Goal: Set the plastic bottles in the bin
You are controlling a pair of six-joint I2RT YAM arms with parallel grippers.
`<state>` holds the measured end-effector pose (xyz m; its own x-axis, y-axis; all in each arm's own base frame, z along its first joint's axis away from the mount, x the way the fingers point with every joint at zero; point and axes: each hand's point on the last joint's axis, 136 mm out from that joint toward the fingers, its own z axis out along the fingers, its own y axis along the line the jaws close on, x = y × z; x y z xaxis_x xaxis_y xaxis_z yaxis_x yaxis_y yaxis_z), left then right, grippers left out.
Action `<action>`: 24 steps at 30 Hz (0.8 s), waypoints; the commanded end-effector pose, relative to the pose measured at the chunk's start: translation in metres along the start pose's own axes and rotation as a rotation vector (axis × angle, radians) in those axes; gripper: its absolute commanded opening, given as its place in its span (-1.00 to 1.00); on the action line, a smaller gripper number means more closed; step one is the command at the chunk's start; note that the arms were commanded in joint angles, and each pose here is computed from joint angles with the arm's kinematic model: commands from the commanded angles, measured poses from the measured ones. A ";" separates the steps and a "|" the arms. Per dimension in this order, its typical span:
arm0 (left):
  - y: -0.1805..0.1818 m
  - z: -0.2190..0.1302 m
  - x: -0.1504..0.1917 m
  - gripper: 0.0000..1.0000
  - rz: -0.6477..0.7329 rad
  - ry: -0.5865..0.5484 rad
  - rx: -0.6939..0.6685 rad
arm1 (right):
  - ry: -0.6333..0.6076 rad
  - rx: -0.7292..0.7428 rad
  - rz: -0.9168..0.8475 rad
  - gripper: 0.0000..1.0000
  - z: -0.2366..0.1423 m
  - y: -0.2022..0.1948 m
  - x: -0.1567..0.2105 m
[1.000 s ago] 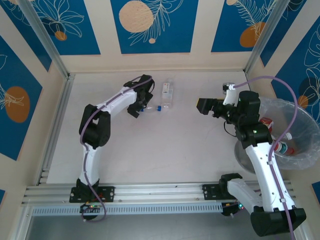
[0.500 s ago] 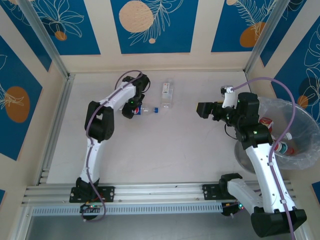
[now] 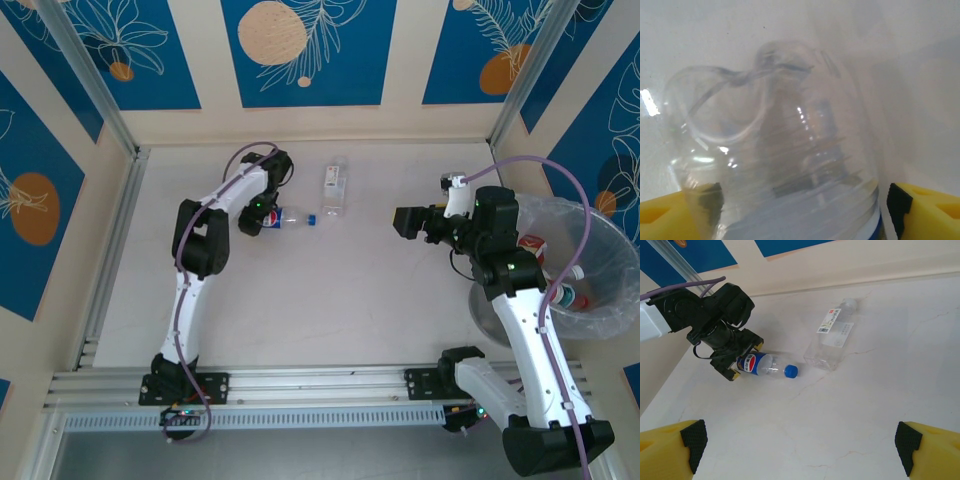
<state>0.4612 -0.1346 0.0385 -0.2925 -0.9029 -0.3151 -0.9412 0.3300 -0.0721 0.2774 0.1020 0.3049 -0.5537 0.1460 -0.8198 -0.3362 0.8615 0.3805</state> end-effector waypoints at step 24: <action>0.001 0.004 -0.015 0.05 0.531 -0.140 0.201 | 0.018 -0.015 0.002 0.99 0.005 0.008 -0.006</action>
<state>0.4729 -0.1248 0.0350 -0.6023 -0.6519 -0.4607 -0.6960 0.7115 -0.0969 0.2809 0.1070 0.2995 -0.5806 0.1327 -0.8033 -0.3339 0.8611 0.3835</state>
